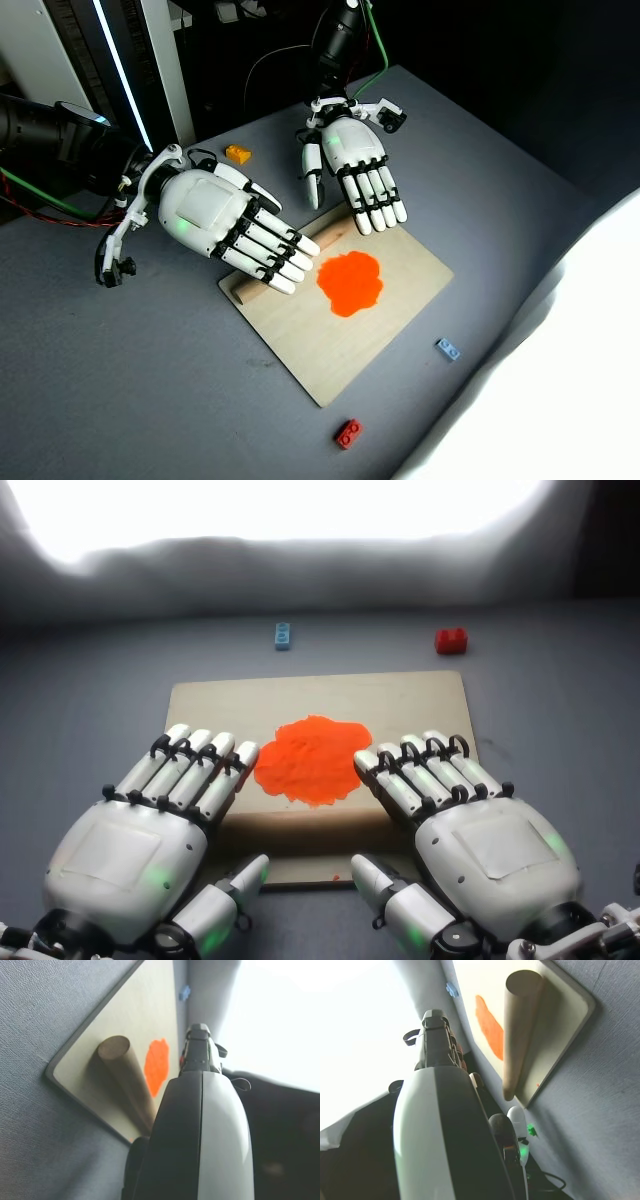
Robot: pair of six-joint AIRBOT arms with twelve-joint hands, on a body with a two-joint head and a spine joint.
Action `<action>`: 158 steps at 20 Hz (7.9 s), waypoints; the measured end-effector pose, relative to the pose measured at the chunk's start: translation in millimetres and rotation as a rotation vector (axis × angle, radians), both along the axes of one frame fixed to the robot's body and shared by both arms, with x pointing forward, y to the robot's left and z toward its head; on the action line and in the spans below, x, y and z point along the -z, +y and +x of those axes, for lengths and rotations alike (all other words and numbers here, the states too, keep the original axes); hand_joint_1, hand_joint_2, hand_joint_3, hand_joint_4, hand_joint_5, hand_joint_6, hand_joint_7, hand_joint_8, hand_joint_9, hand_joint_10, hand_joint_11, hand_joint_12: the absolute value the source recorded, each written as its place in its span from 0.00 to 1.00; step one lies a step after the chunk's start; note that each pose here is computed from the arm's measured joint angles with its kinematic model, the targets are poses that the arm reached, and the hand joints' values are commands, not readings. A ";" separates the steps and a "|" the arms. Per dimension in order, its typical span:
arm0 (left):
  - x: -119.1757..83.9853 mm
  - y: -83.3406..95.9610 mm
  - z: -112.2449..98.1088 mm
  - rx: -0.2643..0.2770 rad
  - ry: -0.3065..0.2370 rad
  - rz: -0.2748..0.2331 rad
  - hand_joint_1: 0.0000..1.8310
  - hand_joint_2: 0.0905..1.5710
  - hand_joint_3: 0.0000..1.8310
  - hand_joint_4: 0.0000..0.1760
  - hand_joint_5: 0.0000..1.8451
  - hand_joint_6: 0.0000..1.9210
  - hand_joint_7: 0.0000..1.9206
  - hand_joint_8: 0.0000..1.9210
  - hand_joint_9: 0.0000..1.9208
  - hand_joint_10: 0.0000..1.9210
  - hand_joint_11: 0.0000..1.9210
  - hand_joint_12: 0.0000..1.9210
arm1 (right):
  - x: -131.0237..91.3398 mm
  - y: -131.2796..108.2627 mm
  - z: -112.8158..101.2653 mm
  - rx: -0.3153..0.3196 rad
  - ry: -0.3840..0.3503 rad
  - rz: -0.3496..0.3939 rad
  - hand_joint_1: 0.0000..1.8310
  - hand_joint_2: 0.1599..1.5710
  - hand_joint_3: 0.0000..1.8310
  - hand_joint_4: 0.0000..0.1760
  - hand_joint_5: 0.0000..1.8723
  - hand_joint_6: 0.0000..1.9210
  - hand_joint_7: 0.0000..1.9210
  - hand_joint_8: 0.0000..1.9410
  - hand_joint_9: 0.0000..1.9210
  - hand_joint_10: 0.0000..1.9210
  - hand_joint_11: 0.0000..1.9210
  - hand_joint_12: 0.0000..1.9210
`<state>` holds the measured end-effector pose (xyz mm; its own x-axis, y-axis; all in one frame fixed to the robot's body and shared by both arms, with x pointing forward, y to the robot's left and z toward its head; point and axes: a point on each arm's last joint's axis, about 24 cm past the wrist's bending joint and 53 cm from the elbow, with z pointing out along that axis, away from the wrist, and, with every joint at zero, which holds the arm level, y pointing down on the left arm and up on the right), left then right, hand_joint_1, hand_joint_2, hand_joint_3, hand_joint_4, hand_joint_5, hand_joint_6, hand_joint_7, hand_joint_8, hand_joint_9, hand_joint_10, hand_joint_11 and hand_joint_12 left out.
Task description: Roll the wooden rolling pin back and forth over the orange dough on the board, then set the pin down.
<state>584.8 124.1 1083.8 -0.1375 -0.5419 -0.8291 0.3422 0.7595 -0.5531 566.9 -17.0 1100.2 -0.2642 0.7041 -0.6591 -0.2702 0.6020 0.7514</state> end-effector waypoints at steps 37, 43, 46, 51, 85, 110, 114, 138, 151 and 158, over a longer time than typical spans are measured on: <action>18.9 5.9 15.0 -0.038 0.049 -0.007 0.00 0.94 0.00 0.00 0.00 0.00 0.00 0.00 0.00 0.00 0.00 0.00 | 38.6 10.5 27.5 0.018 -0.052 -0.063 0.00 0.98 0.00 0.00 0.06 0.00 0.04 0.00 0.02 0.00 0.00 0.00; 19.5 3.8 18.6 -0.029 0.054 -0.002 0.00 0.94 0.00 0.00 0.00 0.00 0.00 0.00 0.00 0.00 0.00 0.00 | 38.1 11.2 31.8 0.022 -0.056 -0.059 0.00 0.98 0.00 0.00 0.06 0.00 0.04 0.00 0.02 0.00 0.00 0.00; 18.8 4.0 23.1 -0.029 0.057 -0.009 0.00 0.94 0.00 0.00 0.00 0.00 0.00 0.00 0.00 0.00 0.00 0.00 | 35.6 11.8 37.6 0.028 -0.067 -0.059 0.00 0.98 0.00 0.00 0.07 0.01 0.05 0.00 0.03 0.01 0.00 0.00; 14.6 4.2 28.6 -0.029 0.048 -0.023 0.00 0.95 0.00 0.00 0.00 0.00 0.00 0.00 0.00 0.00 0.00 0.00 | 34.3 7.9 45.9 0.041 -0.081 -0.060 0.00 0.97 0.00 0.00 0.07 0.01 0.05 0.00 0.04 0.01 0.01 0.00; 20.8 -2.9 46.3 -0.016 0.089 -0.012 0.00 0.96 0.00 0.00 0.00 0.00 0.00 0.00 0.00 0.00 0.00 0.00 | 34.6 5.2 62.7 0.057 -0.089 -0.056 0.00 0.97 0.00 0.00 0.07 0.00 0.06 0.00 0.03 0.00 0.00 0.01; 17.2 2.4 60.4 -0.059 0.050 -0.089 0.00 0.97 0.00 0.00 0.00 0.00 0.00 0.00 0.00 0.00 0.00 0.00 | 32.6 4.1 75.5 0.077 -0.081 -0.047 0.00 0.97 0.00 0.00 0.08 0.00 0.06 0.00 0.03 0.00 0.00 0.00; 17.9 3.3 61.2 -0.063 0.050 -0.091 0.00 0.97 0.00 0.00 0.00 0.00 0.00 0.00 0.00 0.00 0.00 0.00 | 31.1 4.1 79.7 0.081 -0.083 -0.047 0.00 0.97 0.00 0.00 0.09 0.01 0.07 0.00 0.03 0.00 0.00 0.00; 12.6 0.3 78.7 -0.070 0.037 -0.098 0.00 0.97 0.00 0.00 0.00 0.00 0.00 0.00 0.00 0.00 0.00 0.00 | 29.8 -2.7 104.0 0.127 -0.061 -0.025 0.00 0.98 0.00 0.00 0.08 0.00 0.07 0.00 0.05 0.00 0.00 0.00; 13.9 -1.1 88.2 -0.076 0.042 -0.117 0.00 0.97 0.00 0.00 0.00 0.00 0.00 0.00 0.00 0.00 0.00 0.00 | 28.6 -5.0 109.9 0.137 -0.060 -0.022 0.00 0.98 0.00 0.00 0.08 0.00 0.07 0.00 0.04 0.00 0.00 0.00; 11.3 -1.4 92.8 -0.078 0.041 -0.134 0.00 0.97 0.00 0.00 0.00 0.00 0.00 0.00 0.00 0.00 0.00 0.00 | 29.6 -6.7 114.9 0.141 -0.052 -0.015 0.00 0.98 0.00 0.00 0.09 0.00 0.07 0.00 0.03 0.00 0.00 0.00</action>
<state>677.5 122.7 1072.5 -0.1232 -0.6577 -0.7432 0.2604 0.7012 -0.6637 681.8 -23.7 1070.6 -0.1290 0.7215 -0.6803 -0.2203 0.6481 0.7290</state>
